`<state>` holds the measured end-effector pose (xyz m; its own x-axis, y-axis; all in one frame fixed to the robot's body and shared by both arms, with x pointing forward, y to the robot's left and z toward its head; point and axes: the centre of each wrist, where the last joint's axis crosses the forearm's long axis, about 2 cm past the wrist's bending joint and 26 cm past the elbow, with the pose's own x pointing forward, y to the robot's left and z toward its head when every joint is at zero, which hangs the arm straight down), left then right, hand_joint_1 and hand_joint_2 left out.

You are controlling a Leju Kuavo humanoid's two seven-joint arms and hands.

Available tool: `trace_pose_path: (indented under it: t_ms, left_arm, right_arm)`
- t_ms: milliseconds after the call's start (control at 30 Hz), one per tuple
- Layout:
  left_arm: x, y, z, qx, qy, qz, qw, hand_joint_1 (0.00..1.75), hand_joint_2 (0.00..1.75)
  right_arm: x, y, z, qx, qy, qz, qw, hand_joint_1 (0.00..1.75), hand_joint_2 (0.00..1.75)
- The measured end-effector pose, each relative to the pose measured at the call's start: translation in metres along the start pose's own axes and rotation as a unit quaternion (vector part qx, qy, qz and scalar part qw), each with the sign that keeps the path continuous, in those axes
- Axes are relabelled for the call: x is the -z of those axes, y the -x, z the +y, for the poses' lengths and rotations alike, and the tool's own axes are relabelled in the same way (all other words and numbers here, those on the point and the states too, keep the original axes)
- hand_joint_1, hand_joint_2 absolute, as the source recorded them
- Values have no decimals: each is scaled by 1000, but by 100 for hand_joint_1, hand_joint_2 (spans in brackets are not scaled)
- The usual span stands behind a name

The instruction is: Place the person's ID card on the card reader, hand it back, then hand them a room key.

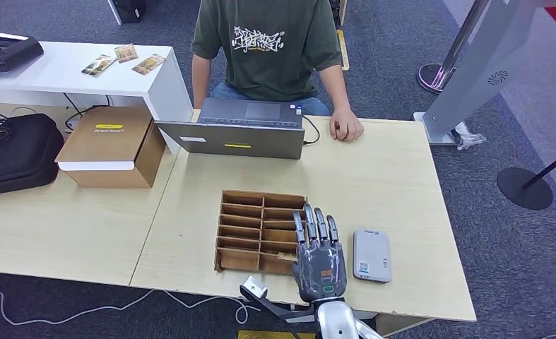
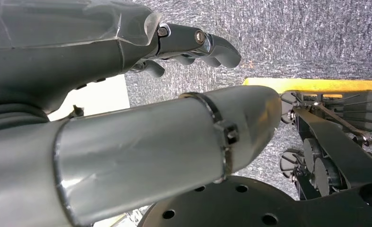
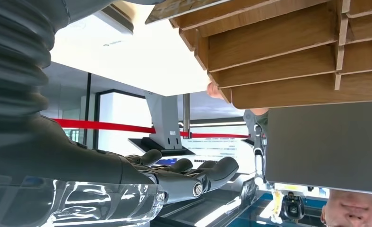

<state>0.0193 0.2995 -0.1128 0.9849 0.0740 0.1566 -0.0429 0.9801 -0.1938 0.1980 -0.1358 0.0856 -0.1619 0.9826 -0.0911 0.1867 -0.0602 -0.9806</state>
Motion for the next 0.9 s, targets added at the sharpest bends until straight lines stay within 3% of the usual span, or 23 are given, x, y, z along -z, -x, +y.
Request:
trace_pose_path:
  t_ms: [333,567,900]
  left_arm:
    - [0,0,0,0,1,0,1000,0,0]
    - [0,0,1,0,0,2,1000,0,0]
    - [0,0,1,0,-1,2,1000,0,0]
  right_arm:
    - [-8,-3,0,-4,-20,-7,1000,0,175]
    - [-24,-5,10,-19,-72,-26,997,0,175]
    - [-25,-5,13,-16,-83,-27,996,0,175]
